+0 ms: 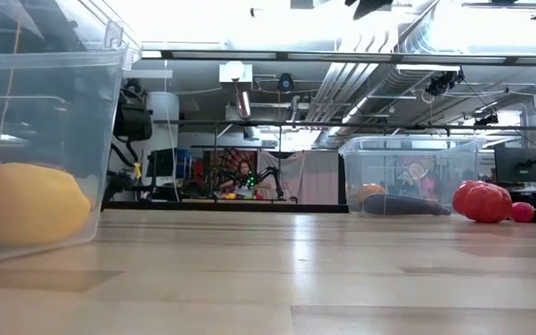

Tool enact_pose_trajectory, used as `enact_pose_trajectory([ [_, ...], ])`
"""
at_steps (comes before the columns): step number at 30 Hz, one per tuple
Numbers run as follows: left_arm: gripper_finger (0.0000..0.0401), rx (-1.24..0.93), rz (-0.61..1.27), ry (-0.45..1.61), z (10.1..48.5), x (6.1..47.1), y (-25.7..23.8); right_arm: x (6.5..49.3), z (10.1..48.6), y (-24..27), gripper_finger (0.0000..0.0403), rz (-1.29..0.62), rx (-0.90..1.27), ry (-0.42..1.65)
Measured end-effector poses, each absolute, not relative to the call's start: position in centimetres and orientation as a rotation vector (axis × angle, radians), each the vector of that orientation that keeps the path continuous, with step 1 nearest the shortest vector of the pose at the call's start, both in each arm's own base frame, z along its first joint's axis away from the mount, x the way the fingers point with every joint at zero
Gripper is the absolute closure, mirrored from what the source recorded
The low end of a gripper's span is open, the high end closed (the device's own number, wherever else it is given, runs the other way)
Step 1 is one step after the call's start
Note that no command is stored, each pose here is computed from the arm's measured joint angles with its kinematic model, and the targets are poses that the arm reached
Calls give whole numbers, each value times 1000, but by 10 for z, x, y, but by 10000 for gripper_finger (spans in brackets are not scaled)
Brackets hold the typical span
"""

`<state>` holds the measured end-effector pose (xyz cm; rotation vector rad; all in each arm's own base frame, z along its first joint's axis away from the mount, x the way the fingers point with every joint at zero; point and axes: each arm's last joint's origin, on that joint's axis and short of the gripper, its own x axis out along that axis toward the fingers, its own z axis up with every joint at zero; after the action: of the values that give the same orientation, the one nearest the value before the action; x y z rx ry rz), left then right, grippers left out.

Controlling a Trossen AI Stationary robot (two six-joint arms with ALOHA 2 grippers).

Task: Sort produce into baskets
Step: Put the orange chili pepper into the top transparent bin

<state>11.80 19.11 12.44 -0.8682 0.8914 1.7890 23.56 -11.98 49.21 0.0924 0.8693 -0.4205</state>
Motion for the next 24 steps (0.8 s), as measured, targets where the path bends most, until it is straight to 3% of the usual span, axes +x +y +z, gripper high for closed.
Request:
enact_pose_trajectory([
  [4,21,-848,1780,905,122,122,189,221,502,-102,87,-477,78,845],
  [10,88,-785,1798,899,123,129,180,198,515,-82,87,-562,84,786],
  [13,111,-862,1736,819,126,138,181,186,522,-75,87,-589,97,745],
  [24,119,-858,1770,811,116,142,183,163,531,-67,87,-621,134,672],
])
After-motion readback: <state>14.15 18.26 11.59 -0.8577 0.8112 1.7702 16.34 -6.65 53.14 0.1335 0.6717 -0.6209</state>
